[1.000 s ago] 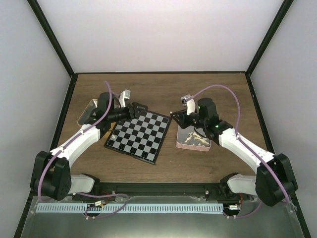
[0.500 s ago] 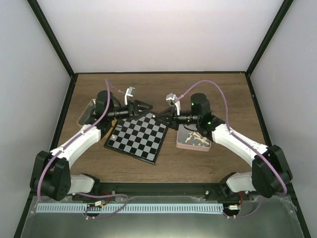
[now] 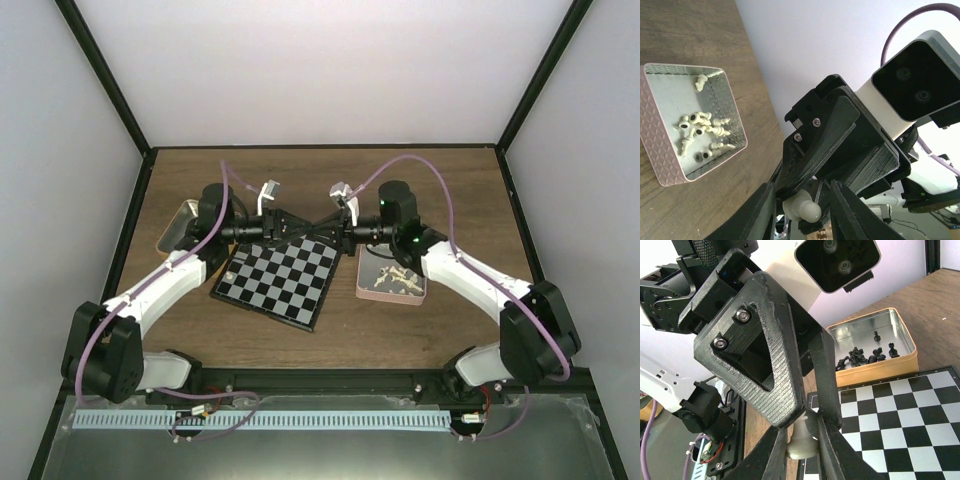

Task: Set up the chess pieces on the board
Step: Place the chess piece on the chessboard.

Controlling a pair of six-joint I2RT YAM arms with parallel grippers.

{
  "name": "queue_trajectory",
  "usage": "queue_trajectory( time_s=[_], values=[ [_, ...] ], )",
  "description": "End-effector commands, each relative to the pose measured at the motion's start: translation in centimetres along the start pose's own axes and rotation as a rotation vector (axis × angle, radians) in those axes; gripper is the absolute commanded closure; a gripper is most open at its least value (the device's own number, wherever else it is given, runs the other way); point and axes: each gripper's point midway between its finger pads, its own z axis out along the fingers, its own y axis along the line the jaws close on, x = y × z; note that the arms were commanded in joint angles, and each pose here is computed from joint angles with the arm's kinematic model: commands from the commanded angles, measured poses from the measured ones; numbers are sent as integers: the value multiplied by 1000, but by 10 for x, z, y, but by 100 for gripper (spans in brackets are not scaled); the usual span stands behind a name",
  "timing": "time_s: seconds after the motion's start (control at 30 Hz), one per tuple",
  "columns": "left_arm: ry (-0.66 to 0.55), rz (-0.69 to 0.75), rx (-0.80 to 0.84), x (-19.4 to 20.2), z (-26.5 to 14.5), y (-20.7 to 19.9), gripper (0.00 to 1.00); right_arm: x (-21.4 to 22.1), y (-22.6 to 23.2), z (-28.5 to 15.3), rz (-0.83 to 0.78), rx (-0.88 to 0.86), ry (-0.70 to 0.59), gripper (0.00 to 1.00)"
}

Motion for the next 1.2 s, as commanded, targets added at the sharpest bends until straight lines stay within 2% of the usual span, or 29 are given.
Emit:
queue_trajectory(
  time_s=[0.0,0.17,0.3,0.37,0.43,0.47,0.53,0.6,0.7,0.83,1.0,1.17],
  values=[
    [16,32,13,-1,2,-7,73,-16,6,3,-56,-19,-12,83],
    [15,31,8,-3,3,-4,92,-14,2,4,-58,-4,-2,83],
    [8,44,6,-4,2,-5,96,-14,0,4,-49,7,7,81],
    [-4,59,-5,-5,1,-5,96,-14,-2,4,-37,20,11,71],
    [-20,79,-50,-7,-1,1,96,-13,-5,2,-27,48,8,52],
    [-36,94,-98,-10,-3,8,96,-11,-7,0,-24,73,2,44],
    [-98,128,-250,-18,-13,29,96,-7,-14,-5,-20,133,-12,34],
    [-143,155,-445,-21,-30,56,96,-2,-22,-11,-5,199,-33,31],
    [-230,198,-743,-31,-67,84,96,8,-41,-20,72,318,-49,31],
    [-316,175,-1023,-31,-111,104,96,17,-64,-27,188,444,-77,33],
    [-362,103,-1269,-4,-137,141,96,22,-78,-30,224,502,-105,33],
    [-348,17,-1371,21,-147,173,96,29,-90,-26,244,539,-75,34]
  ],
)
